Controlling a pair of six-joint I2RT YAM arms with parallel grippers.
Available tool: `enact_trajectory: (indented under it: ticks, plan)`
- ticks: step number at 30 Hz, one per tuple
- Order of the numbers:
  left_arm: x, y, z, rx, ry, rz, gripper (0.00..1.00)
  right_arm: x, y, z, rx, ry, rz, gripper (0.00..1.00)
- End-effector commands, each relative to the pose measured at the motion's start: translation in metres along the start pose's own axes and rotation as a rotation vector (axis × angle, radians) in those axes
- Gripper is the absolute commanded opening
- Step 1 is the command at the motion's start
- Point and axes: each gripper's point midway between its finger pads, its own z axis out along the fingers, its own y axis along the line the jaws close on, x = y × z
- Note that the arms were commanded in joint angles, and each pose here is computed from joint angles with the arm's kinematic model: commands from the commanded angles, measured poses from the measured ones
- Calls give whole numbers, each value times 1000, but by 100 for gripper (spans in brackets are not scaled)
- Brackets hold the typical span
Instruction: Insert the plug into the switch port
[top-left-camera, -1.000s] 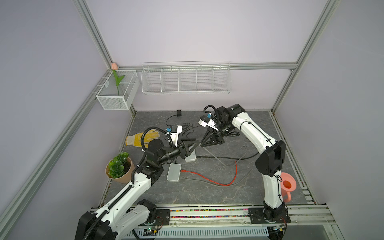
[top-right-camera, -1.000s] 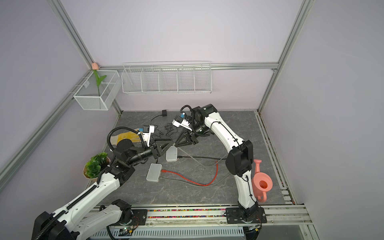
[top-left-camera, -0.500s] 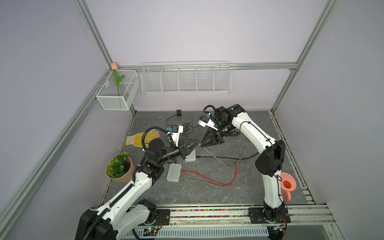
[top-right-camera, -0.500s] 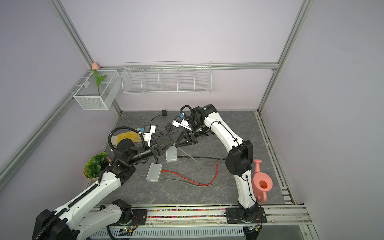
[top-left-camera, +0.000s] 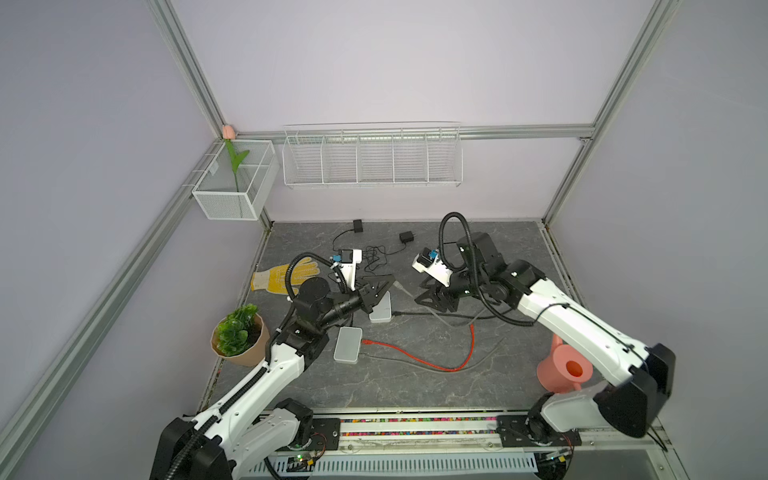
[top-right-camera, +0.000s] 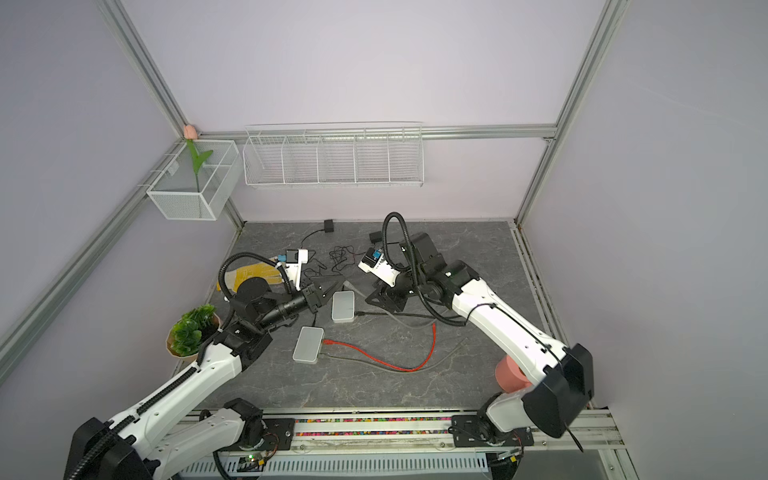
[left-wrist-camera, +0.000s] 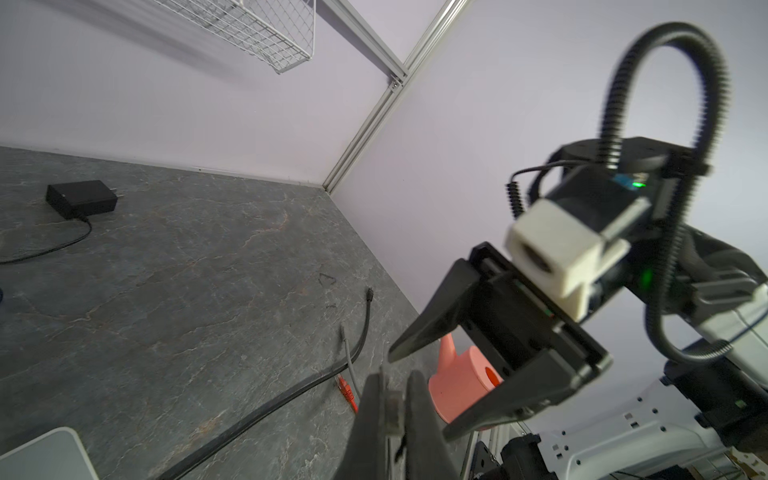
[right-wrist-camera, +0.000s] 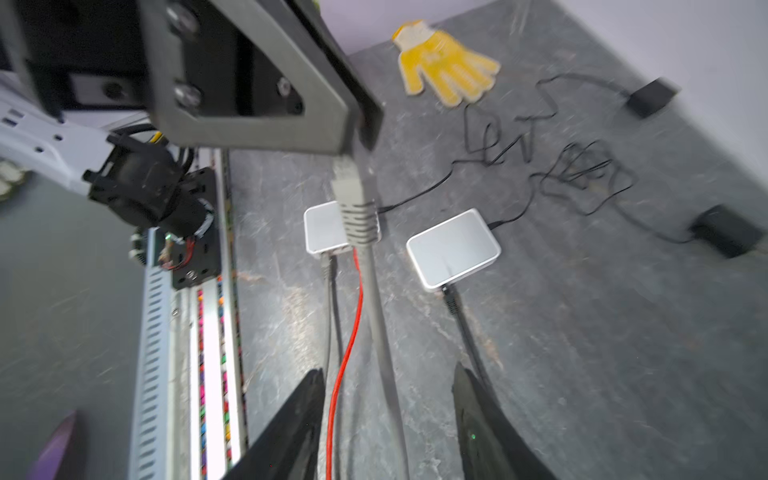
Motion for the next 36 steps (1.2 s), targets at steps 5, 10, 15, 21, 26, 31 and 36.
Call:
enact_trajectory:
  ticks: [5,10,15,21,26,31,36]
  plan:
    - [-4,10,1,-54,-44,-53,0,-24,-16,18,201,-57,-105,47]
    - [-3,14,2,-70,-45,-73,0,-28,-10,38,193,-39,-148,46]
    - [-1,17,1,-79,-42,-76,0,-34,-9,45,185,-54,-150,34]
    - [4,22,2,-95,-25,-77,0,-37,-8,47,193,-63,-159,7]
    - [8,26,3,-106,-14,-84,0,-35,-10,51,194,-52,-153,10]
    - [11,28,5,-111,-6,-94,0,-35,-12,55,198,-46,-148,25]
    - [10,29,5,-115,-5,-95,0,-38,-12,56,193,-56,-151,25]
